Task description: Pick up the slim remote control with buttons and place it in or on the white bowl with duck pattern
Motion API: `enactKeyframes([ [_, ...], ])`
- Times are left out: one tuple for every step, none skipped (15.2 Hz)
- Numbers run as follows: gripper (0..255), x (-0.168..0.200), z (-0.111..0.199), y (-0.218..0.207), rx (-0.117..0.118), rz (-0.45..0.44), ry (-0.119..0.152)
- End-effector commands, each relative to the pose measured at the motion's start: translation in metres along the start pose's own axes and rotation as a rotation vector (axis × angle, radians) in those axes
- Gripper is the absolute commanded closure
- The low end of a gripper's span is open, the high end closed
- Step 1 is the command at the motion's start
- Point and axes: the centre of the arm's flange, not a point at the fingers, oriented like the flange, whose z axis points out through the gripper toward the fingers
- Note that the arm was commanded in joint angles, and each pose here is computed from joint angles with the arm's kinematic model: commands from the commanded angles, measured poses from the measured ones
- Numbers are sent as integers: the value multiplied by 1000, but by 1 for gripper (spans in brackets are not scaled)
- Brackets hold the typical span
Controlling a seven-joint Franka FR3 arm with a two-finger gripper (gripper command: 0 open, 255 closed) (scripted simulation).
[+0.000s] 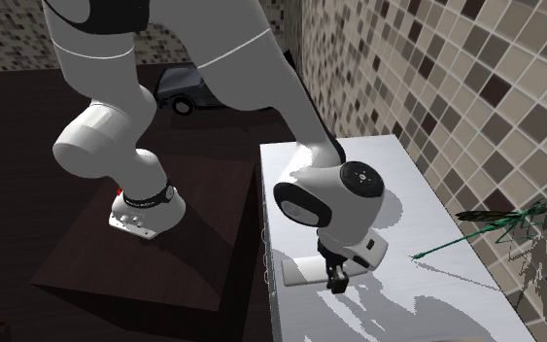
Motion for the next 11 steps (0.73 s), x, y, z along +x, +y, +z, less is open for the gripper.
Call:
enactKeyframes([
  [0, 0, 4, 0, 0, 0, 1],
  [0, 0, 4, 0, 0, 0, 1],
  [0, 0, 4, 0, 0, 0, 1],
  [0, 0, 4, 0, 0, 0, 1],
  [0, 0, 4, 0, 0, 0, 1],
  [0, 0, 4, 0, 0, 0, 1],
  [0, 0, 3, 0, 0, 0, 0],
  [255, 0, 3, 0, 0, 0, 0],
  [255, 0, 3, 0, 0, 0, 0],
  [255, 0, 3, 0, 0, 0, 0],
  [255, 0, 3, 0, 0, 0, 0],
])
